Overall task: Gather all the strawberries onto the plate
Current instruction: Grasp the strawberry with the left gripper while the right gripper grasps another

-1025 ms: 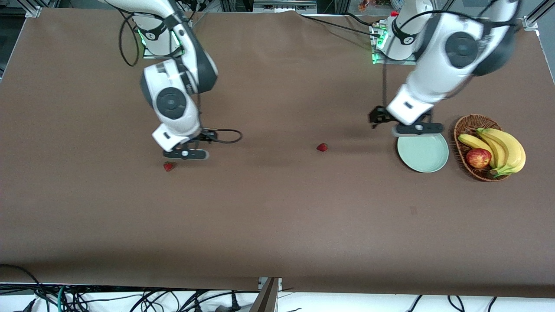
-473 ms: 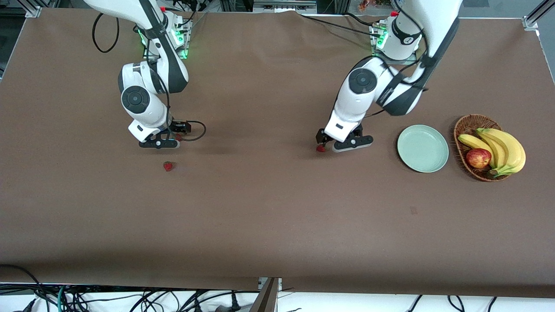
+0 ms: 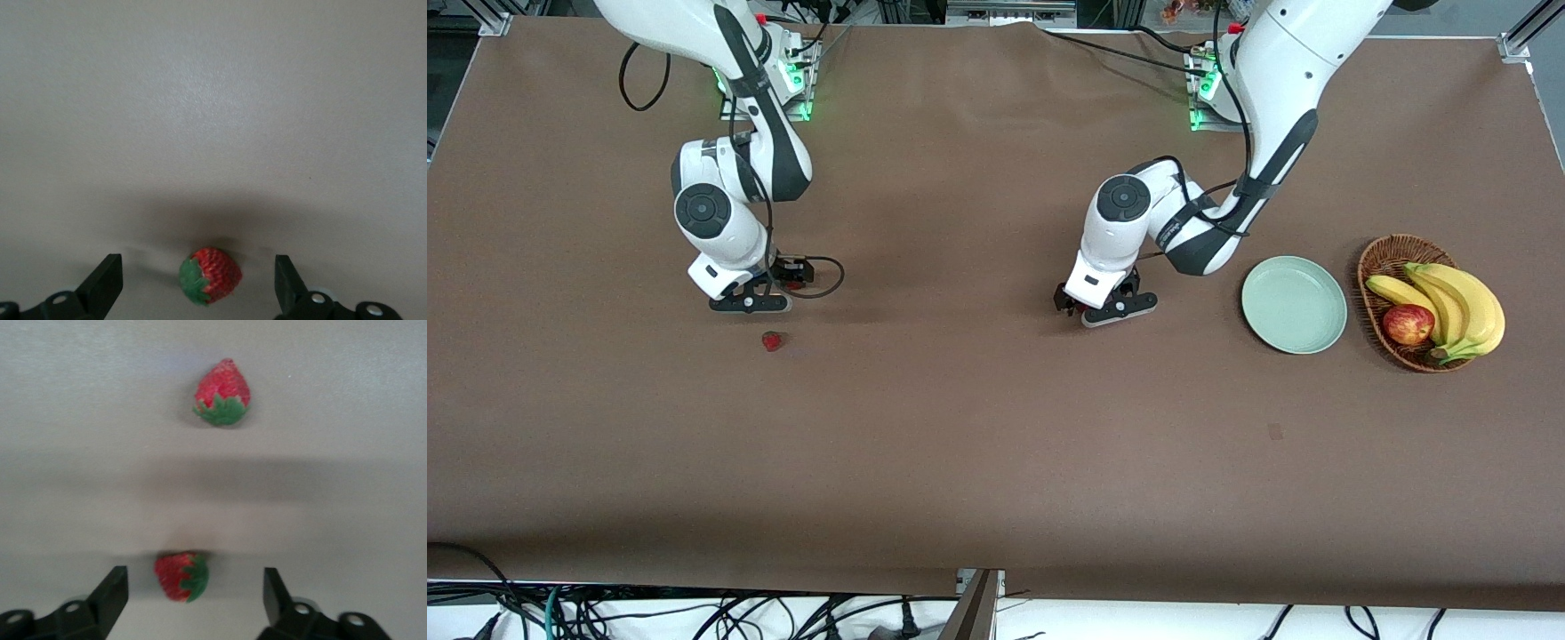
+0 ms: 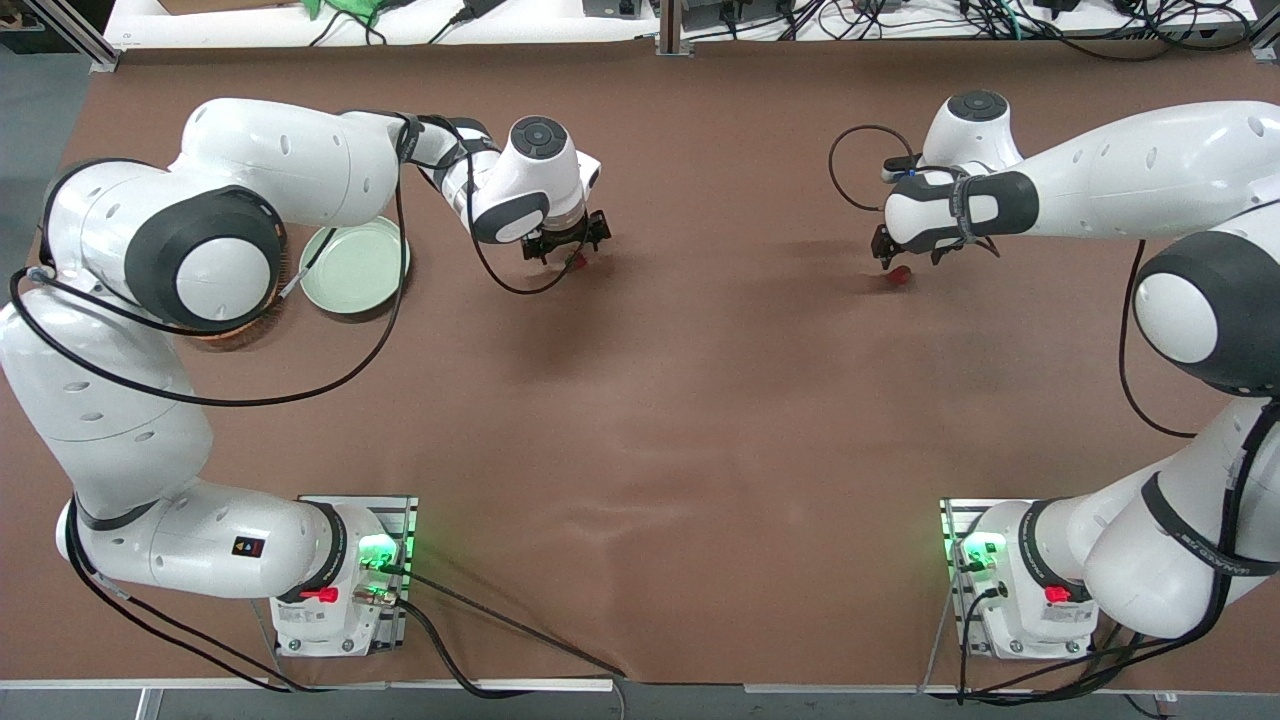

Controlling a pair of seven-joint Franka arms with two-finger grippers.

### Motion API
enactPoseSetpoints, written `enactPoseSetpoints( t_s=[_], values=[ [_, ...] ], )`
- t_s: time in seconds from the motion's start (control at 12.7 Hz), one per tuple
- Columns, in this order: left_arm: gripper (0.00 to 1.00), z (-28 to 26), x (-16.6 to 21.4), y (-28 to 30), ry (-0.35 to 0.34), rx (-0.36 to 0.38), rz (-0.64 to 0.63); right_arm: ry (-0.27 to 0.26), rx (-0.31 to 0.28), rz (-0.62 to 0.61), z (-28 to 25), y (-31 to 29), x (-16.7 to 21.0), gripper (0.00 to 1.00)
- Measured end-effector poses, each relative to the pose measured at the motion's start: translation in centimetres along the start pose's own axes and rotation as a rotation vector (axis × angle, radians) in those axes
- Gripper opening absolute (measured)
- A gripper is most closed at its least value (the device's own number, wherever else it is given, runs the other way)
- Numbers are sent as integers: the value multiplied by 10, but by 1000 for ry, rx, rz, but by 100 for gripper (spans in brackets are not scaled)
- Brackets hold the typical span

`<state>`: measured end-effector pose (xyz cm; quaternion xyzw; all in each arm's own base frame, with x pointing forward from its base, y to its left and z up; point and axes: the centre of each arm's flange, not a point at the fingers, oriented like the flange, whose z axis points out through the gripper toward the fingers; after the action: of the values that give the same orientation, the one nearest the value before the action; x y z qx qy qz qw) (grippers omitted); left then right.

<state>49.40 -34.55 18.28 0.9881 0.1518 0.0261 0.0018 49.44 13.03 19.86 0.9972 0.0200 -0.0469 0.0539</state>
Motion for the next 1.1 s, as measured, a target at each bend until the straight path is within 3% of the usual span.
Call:
enactPoseSetpoints(
  t_s=[0.08,0.16,0.39,0.55,0.63,0.71,0.87,1.1],
  values=[
    [99,1,0,1,-2,-1,-10,-5,8,3,4,1,0,87],
    [93,0,0,2,-1,-3,-23,-13,25,6,8,1,0,78],
    [56,-2,-2,5,-2,-9,-48,-36,92,-7,18,3,-2,73],
    [36,-3,-2,6,-1,-10,-53,-40,100,-12,21,3,-2,68],
    [36,-4,-1,6,1,-12,-54,-40,100,-12,21,3,-2,59],
    [36,-5,0,7,3,-13,-56,-40,100,-12,21,3,-2,59],
    [35,-14,10,7,11,-8,-70,-38,103,-12,20,3,-2,39],
    [35,-59,44,-3,-57,-31,-58,-29,115,-20,9,-2,5,37]
  ],
)
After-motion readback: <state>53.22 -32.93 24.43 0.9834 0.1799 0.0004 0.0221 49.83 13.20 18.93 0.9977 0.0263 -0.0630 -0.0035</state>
